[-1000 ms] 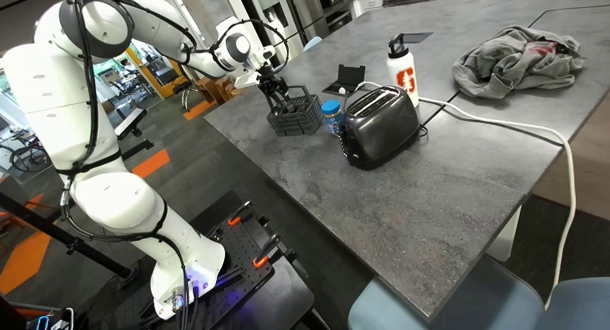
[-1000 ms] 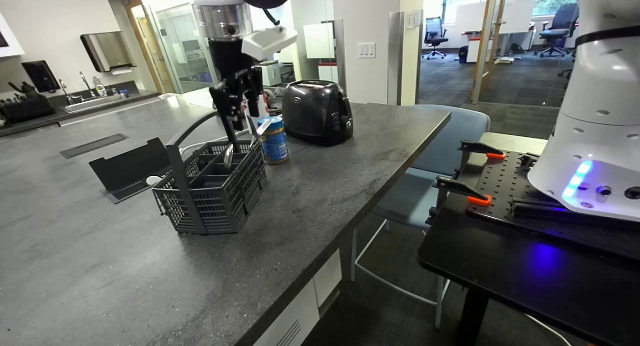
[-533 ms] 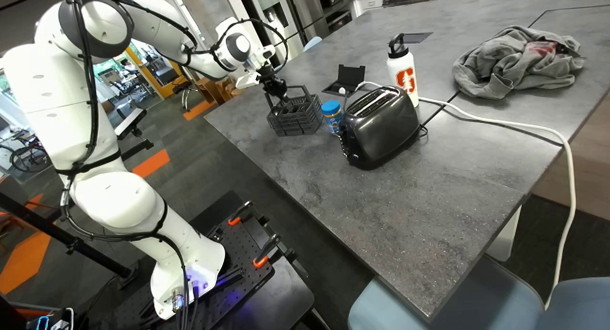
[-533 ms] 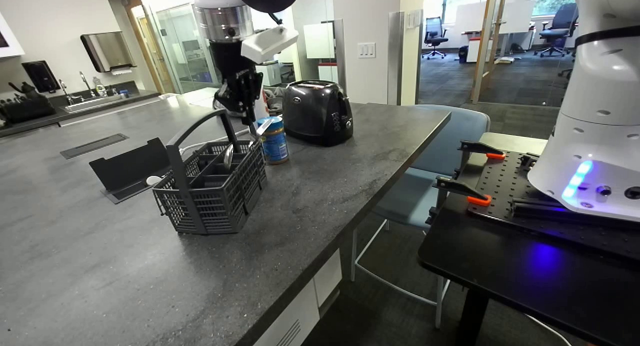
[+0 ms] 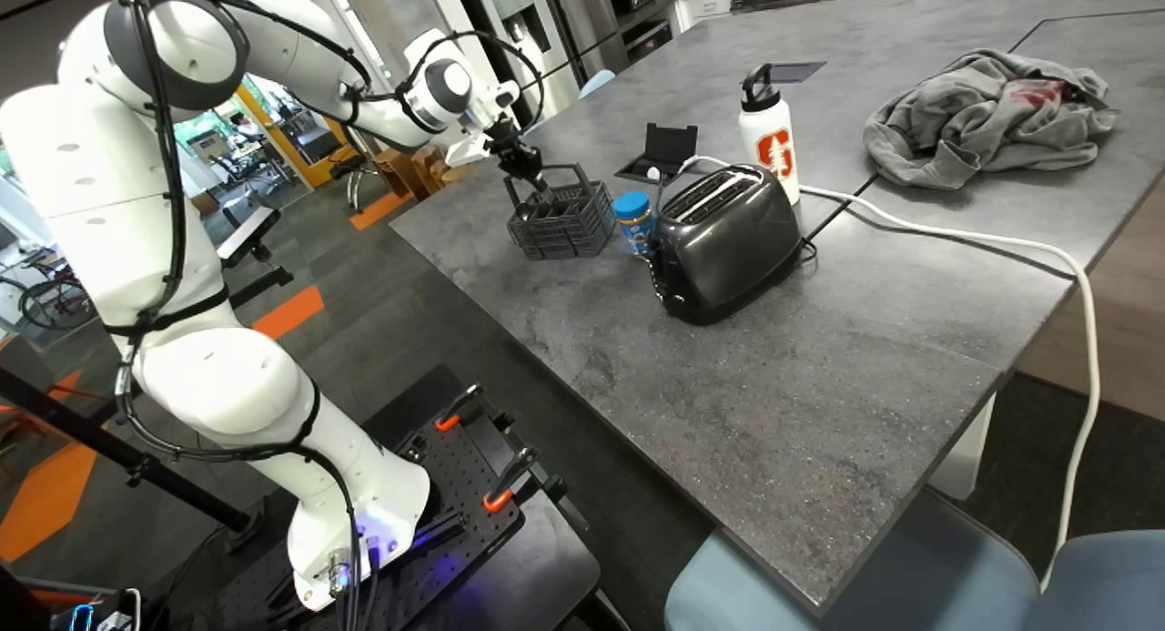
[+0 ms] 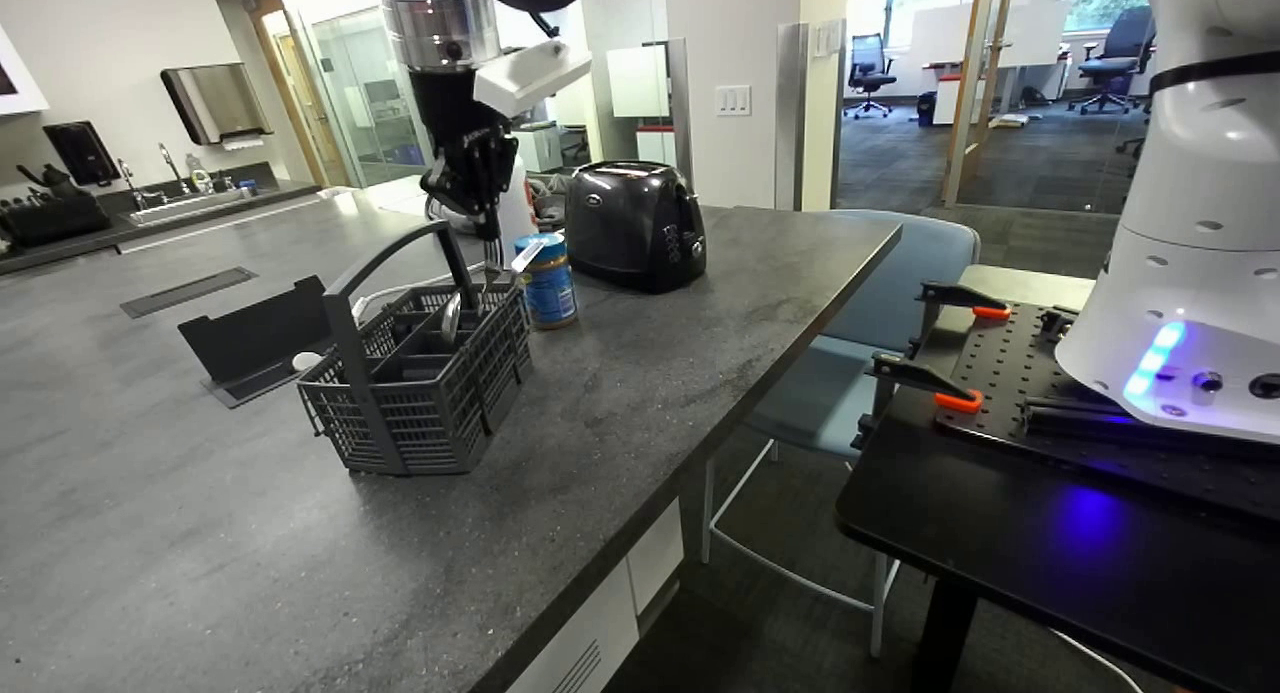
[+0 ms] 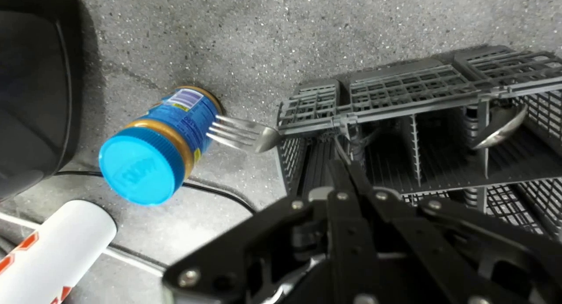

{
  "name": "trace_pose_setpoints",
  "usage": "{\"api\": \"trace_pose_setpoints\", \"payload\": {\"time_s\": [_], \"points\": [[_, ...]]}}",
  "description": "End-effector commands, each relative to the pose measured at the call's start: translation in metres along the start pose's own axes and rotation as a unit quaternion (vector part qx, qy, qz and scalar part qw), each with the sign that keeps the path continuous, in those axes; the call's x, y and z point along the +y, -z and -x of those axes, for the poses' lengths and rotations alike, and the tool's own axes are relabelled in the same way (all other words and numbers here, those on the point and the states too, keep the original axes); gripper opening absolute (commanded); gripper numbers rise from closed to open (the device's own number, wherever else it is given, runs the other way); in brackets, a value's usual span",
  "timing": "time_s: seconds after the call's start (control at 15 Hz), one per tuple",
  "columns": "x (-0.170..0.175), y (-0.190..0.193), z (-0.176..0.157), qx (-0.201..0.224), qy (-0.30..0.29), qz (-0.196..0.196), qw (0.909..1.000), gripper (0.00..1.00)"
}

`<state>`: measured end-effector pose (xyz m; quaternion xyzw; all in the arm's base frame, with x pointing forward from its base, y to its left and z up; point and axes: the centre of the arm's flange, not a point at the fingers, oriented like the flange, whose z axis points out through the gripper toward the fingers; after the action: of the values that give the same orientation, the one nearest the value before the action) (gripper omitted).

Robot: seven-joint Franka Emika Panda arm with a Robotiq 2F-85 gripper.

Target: Take one fork out of the cutlery holder and put it on the counter

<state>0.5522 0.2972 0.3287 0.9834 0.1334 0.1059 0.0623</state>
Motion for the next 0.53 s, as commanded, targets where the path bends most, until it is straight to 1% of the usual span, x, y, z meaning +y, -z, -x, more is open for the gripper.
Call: {"api": "trace_pose_setpoints", "payload": {"time_s": [0.0, 0.2, 0.47], "points": [[-0.011, 0.038, 0.001, 0.013, 0.008, 0.011, 0.9998, 0.01], [-0.016, 0.068, 0.004, 0.002, 0.015, 0.021, 0.9997, 0.01], [-0.015, 0.114, 0.018, -0.033, 0.019, 0.047, 0.9982, 0.01]]}}
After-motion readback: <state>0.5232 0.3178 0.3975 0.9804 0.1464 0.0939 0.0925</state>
